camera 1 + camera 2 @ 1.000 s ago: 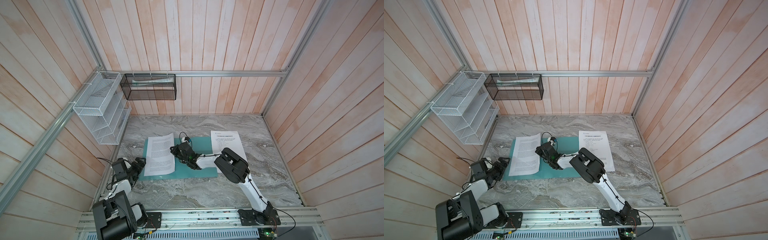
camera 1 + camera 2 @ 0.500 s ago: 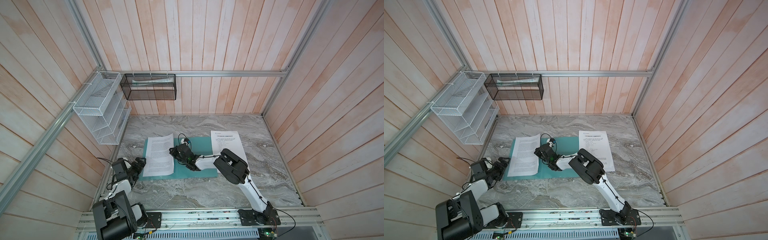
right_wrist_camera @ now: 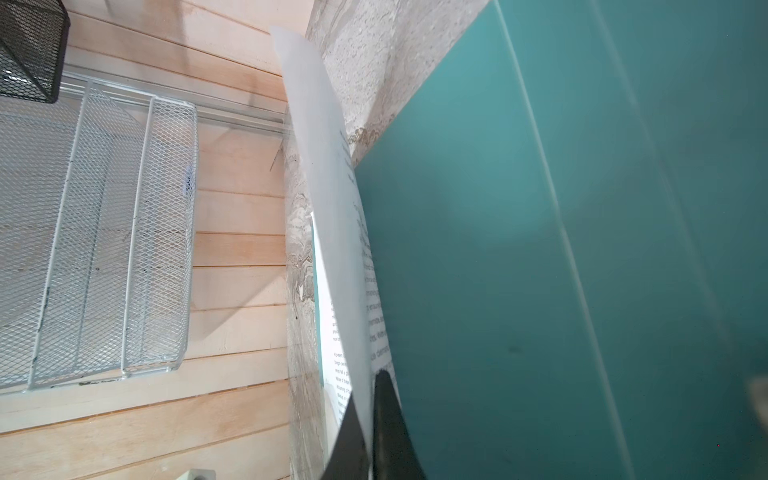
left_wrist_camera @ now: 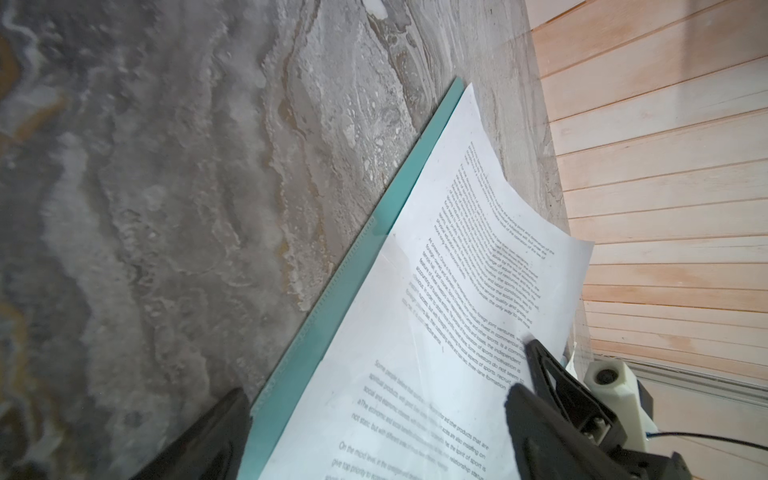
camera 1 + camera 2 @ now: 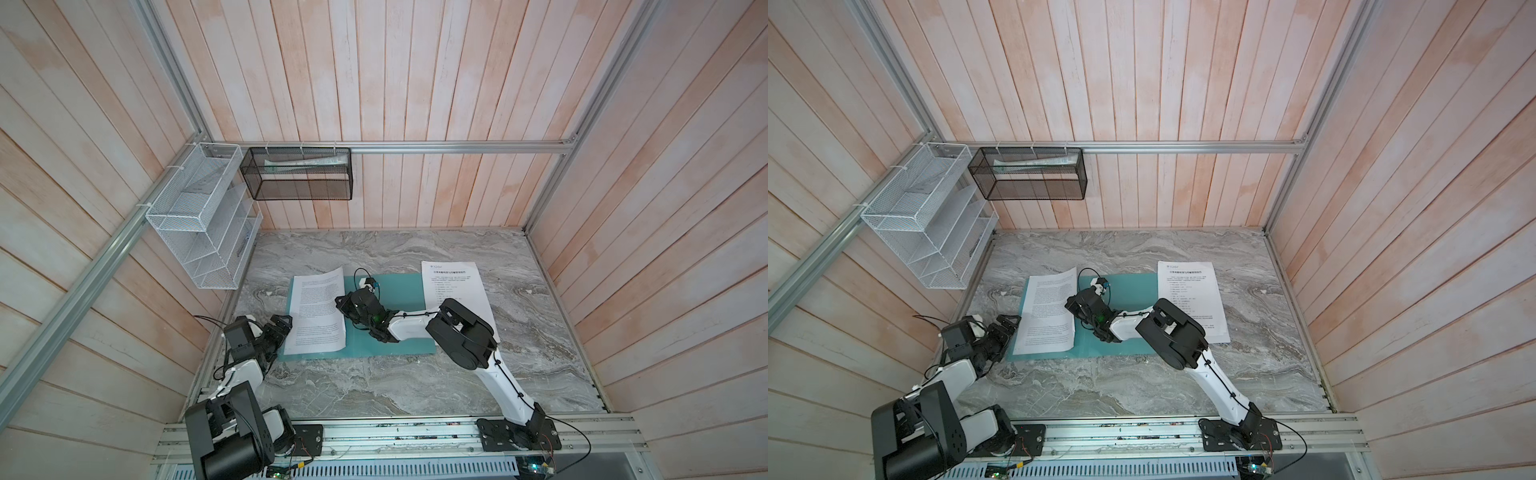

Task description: Put the files into the folder

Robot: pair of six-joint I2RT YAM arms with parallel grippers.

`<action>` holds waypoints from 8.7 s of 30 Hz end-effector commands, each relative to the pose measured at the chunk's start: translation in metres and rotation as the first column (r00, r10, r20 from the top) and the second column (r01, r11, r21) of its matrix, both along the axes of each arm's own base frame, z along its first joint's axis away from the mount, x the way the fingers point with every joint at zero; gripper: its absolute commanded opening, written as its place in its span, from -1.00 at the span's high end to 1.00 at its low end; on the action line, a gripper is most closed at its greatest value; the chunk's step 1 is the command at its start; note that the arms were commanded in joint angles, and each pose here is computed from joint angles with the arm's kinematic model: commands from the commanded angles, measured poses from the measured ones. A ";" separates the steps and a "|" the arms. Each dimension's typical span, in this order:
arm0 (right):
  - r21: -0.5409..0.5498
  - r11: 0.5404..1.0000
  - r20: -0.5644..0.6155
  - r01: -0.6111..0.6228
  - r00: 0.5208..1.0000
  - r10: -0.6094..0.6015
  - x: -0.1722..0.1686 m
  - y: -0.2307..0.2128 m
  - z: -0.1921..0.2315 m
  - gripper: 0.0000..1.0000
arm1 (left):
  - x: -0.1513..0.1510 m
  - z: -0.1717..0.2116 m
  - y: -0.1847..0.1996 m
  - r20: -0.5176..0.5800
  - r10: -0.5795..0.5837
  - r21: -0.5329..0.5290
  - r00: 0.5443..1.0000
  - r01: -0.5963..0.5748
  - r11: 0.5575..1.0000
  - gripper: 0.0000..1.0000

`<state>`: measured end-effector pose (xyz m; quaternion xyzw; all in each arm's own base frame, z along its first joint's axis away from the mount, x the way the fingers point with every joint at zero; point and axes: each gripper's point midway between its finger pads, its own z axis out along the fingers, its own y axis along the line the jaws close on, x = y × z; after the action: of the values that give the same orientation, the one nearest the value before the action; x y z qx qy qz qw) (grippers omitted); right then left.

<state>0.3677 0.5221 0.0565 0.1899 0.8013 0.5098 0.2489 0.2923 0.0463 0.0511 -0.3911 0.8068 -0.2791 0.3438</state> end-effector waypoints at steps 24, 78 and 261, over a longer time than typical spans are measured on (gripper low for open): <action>-0.038 0.998 -0.018 -0.058 0.998 0.057 -0.023 -0.001 -0.017 1.00 | -0.016 -0.019 -0.011 -0.071 -0.016 -0.041 0.997 0.013 0.999 -0.95; -0.474 0.880 0.306 -0.021 0.934 0.187 -0.030 -0.291 0.133 -0.13 | -0.004 0.112 -0.127 0.101 -0.372 0.276 0.923 0.334 0.901 -0.96; -0.577 0.599 -0.186 -0.555 0.804 0.565 -0.058 -0.117 0.000 0.73 | -0.088 -0.054 -0.141 -0.210 -0.263 0.068 0.942 0.282 0.957 0.11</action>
<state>0.3172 0.3969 0.0563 -0.1642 0.9396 0.2652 0.1407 0.2294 -0.1105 0.0294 -0.2643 0.8735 -0.2946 0.2835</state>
